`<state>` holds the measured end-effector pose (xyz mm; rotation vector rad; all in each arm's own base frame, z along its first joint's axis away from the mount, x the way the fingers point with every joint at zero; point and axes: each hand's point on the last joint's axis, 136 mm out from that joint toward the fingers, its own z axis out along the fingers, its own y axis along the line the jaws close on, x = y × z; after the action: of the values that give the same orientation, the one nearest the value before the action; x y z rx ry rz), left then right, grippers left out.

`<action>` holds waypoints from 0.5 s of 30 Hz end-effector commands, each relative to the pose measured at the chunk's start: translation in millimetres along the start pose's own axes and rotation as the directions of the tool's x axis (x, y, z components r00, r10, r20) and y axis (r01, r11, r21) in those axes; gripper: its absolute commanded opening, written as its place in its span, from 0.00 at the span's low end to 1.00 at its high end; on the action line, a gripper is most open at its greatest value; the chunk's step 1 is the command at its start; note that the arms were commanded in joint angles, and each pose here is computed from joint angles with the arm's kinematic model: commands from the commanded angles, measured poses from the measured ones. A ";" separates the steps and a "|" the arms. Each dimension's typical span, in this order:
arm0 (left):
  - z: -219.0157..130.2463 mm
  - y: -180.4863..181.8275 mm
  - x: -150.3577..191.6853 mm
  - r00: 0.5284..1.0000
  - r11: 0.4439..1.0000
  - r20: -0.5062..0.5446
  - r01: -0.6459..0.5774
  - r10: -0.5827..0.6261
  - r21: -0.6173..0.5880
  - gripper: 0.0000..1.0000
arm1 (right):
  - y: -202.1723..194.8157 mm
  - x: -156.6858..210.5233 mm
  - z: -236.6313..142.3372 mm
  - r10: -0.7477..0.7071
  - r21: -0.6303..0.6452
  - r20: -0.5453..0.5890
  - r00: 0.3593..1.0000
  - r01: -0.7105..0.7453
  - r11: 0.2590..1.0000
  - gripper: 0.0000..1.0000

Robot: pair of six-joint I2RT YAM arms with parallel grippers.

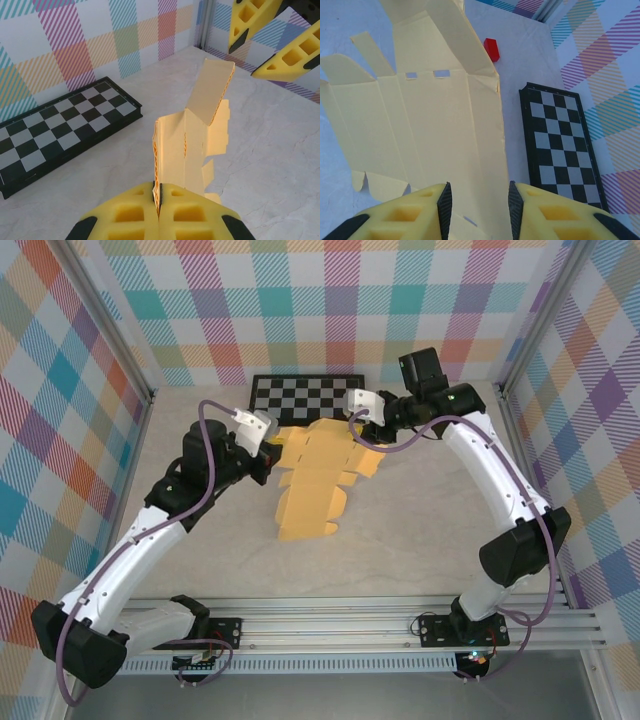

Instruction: Fold the paper box

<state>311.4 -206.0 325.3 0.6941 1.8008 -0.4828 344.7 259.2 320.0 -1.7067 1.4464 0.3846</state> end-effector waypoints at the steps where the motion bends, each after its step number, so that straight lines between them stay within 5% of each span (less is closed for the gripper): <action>1: -7.8 -11.8 -4.1 0.999 0.999 0.025 -0.031 0.031 0.035 0.00 | 11.6 -5.7 -2.8 -0.009 -0.055 0.036 0.999 0.011 0.998 0.39; 15: -27.4 -30.9 -9.9 0.993 0.991 0.094 -0.080 0.070 0.111 0.00 | 6.2 24.0 -5.5 0.035 -0.020 0.020 0.999 -0.035 0.999 0.40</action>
<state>282.8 -206.5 332.3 0.7595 1.7379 -0.5340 351.8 234.8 286.8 -1.6996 1.5495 0.4082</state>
